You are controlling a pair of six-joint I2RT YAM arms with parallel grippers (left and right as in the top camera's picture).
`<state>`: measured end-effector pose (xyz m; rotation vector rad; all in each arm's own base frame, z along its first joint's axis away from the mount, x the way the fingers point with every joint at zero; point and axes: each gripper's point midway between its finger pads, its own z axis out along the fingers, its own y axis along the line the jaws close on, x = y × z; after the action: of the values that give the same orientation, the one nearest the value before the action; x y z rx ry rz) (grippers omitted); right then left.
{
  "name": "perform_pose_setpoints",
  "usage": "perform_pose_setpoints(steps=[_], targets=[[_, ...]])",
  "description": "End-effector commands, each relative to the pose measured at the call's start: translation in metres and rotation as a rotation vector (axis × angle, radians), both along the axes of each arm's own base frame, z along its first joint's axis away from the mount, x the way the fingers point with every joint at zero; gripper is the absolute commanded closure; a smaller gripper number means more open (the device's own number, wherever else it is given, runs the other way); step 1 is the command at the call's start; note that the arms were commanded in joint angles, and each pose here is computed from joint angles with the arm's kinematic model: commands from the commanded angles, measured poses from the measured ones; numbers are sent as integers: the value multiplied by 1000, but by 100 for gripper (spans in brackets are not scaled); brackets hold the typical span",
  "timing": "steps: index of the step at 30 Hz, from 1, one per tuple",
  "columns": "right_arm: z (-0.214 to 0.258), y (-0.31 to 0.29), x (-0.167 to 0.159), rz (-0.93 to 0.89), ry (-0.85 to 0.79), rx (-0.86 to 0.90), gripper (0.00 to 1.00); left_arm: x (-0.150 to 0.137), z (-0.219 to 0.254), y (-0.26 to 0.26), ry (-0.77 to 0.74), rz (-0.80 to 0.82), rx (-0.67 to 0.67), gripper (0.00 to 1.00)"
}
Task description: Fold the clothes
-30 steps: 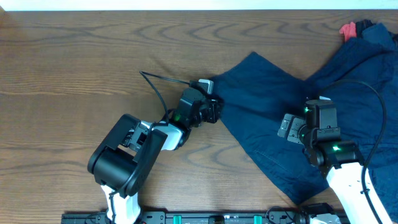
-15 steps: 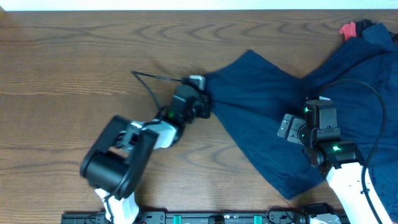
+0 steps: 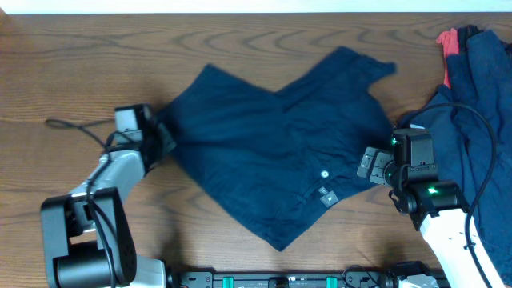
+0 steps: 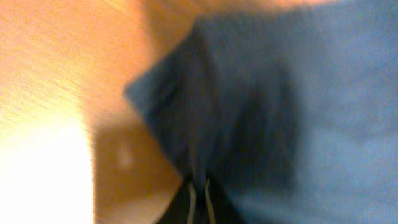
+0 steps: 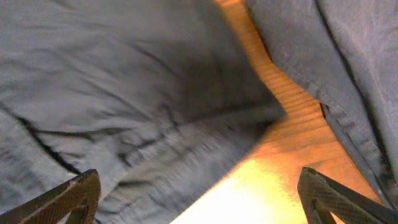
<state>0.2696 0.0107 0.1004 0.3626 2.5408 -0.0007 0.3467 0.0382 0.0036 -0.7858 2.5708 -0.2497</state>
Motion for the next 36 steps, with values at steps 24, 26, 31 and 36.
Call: perform_pose_setpoints(steps=[24,26,31,36], targets=[[-69,-10,23,-219,131,24,14,-123,-24,-1,498,78,-106,94],[-80,-10,26,-220,147,21,15,-126,-24,-2,511,78,-109,94],[-107,-1,31,-208,194,54,14,-127,-24,-2,516,77,-110,94],[-114,1,26,-198,225,61,37,-103,-23,-2,414,65,-121,94]])
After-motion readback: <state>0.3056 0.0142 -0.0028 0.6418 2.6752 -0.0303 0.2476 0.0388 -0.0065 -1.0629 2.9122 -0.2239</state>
